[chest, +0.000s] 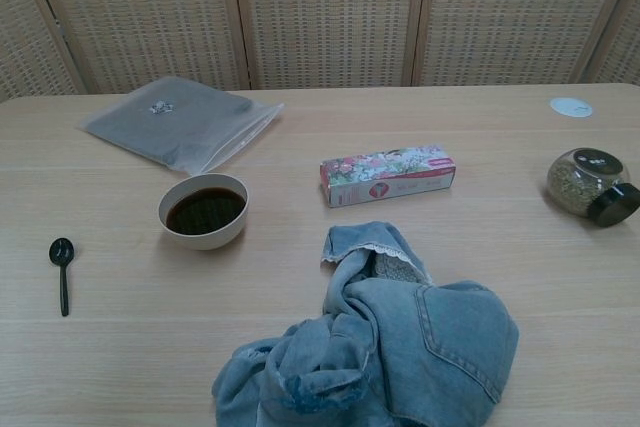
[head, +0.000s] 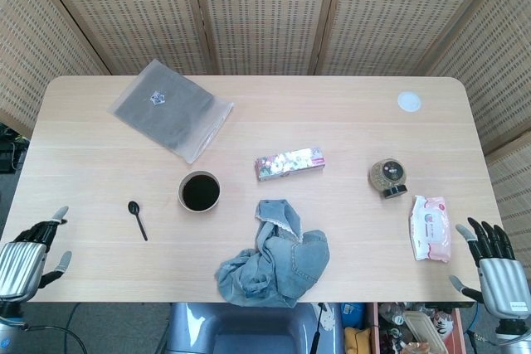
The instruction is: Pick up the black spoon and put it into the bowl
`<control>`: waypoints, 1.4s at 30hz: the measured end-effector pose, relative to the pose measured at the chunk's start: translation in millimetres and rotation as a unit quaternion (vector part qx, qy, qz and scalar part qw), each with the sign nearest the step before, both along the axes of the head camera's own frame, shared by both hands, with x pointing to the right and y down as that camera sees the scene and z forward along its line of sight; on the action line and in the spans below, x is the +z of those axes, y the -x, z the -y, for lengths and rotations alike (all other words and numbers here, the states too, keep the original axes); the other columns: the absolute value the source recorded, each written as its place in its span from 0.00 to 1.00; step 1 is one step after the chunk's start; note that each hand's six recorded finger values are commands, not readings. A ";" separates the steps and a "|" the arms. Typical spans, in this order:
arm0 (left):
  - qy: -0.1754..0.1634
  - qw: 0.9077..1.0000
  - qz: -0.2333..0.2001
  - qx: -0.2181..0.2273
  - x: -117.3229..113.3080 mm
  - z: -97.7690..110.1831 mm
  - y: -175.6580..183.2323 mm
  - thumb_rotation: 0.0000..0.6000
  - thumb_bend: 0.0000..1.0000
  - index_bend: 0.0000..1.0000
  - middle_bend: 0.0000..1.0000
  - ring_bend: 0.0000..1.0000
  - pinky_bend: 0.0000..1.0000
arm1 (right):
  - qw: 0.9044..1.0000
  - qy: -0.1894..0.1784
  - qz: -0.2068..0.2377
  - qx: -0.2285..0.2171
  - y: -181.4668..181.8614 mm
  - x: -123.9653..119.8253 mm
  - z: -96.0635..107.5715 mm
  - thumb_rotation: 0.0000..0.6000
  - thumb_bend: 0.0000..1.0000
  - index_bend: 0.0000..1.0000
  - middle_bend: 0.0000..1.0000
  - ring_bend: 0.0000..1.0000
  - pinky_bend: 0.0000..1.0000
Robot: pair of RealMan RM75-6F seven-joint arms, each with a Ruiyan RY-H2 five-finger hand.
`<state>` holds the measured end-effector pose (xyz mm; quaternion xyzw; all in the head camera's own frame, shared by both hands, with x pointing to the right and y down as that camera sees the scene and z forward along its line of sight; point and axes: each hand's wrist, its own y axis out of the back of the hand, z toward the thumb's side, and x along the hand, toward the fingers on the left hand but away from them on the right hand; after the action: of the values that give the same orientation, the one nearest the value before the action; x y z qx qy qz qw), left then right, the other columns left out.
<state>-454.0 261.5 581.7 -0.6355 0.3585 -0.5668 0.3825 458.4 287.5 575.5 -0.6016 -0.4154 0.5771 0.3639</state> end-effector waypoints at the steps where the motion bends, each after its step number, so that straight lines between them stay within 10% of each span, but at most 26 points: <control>1: 0.005 1.000 0.005 0.007 1.1 0.6 -1.3 1.00 0.40 0.03 0.56 0.53 0.57 | 1.000 0.000 0.000 0.001 -0.6 -0.1 -0.2 1.00 0.21 0.17 0.14 0.00 0.00; 8: 0.062 0.995 0.047 0.065 14.9 6.0 -13.1 1.00 0.47 0.09 0.76 0.69 0.65 | 1.000 0.002 -0.003 0.008 -5.4 0.3 -2.6 1.00 0.21 0.17 0.14 0.00 0.00; 21: 0.189 0.967 0.114 0.126 50.5 12.5 -28.7 1.00 0.70 0.11 0.81 0.74 0.65 | 1.000 0.007 -0.005 0.016 -10.0 3.3 -5.5 1.00 0.21 0.17 0.14 0.00 0.00; 42: 0.266 0.939 0.152 0.153 103.0 19.6 -48.1 1.00 0.70 0.11 0.83 0.75 0.65 | 0.999 0.014 -0.015 0.028 -15.0 4.8 -8.1 1.00 0.21 0.17 0.14 0.00 0.00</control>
<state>-405.8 241.9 684.7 -0.6677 0.0306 -0.6661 0.3311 473.4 295.6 580.4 -0.5857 -0.4185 0.6021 0.3454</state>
